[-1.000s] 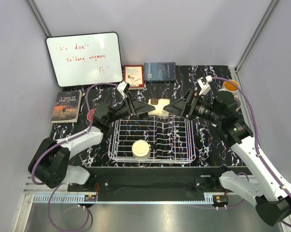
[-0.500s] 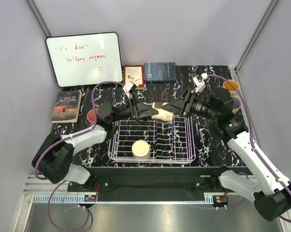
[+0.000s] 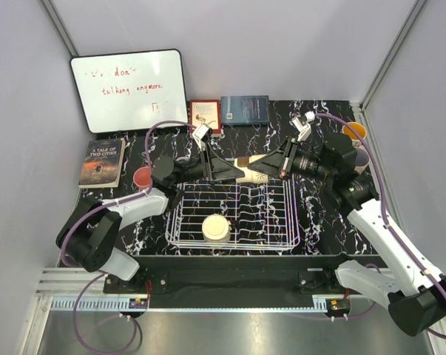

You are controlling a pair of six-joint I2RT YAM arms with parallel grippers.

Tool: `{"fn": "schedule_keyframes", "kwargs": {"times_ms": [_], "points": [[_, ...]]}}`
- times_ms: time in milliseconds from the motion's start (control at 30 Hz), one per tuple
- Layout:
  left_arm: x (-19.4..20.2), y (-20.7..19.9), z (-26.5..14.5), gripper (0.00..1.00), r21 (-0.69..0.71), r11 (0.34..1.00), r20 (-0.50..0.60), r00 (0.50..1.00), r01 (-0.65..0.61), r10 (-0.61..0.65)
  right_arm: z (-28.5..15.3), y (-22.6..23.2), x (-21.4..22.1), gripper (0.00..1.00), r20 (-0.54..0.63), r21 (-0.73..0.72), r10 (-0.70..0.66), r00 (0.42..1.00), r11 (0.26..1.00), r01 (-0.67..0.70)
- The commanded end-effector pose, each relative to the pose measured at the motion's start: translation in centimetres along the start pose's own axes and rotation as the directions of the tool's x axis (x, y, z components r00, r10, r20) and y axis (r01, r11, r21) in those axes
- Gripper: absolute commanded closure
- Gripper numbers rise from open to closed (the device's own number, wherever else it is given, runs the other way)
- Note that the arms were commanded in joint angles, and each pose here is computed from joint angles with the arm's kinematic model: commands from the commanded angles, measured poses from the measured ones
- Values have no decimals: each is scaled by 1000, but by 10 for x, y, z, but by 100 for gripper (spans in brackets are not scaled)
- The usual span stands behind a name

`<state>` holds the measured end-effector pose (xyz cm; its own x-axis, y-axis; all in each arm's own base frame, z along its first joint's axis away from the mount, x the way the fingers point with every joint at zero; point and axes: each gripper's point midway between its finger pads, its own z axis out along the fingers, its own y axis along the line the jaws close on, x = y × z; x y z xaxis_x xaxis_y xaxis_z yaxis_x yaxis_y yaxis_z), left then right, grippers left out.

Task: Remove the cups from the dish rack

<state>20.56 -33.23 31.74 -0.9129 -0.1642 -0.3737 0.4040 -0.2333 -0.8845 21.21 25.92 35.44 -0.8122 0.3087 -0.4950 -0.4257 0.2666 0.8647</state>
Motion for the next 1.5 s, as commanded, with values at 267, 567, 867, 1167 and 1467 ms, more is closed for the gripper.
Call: {"fn": "schedule_keyframes", "kwargs": {"times_ms": [267,567,867,1167,1467], "points": [[-2,-4,-5,1,-28,999,-6,1000,-29,29,-10,28,-38,100,111,74,-210,971,976,203],[-14,62,-59,1,-525,851,130,990,21,55,10,-62,-106,100,97,579,-254,962,801,153],[-7,100,-131,1,-809,561,278,956,177,98,53,-154,-151,100,-32,826,-236,971,541,159],[4,106,-174,1,-892,391,308,938,226,159,46,-214,-179,100,-135,959,-245,960,212,189],[14,116,-185,1,-913,329,297,946,242,128,55,-290,-137,100,-194,973,-75,978,111,202]]}}
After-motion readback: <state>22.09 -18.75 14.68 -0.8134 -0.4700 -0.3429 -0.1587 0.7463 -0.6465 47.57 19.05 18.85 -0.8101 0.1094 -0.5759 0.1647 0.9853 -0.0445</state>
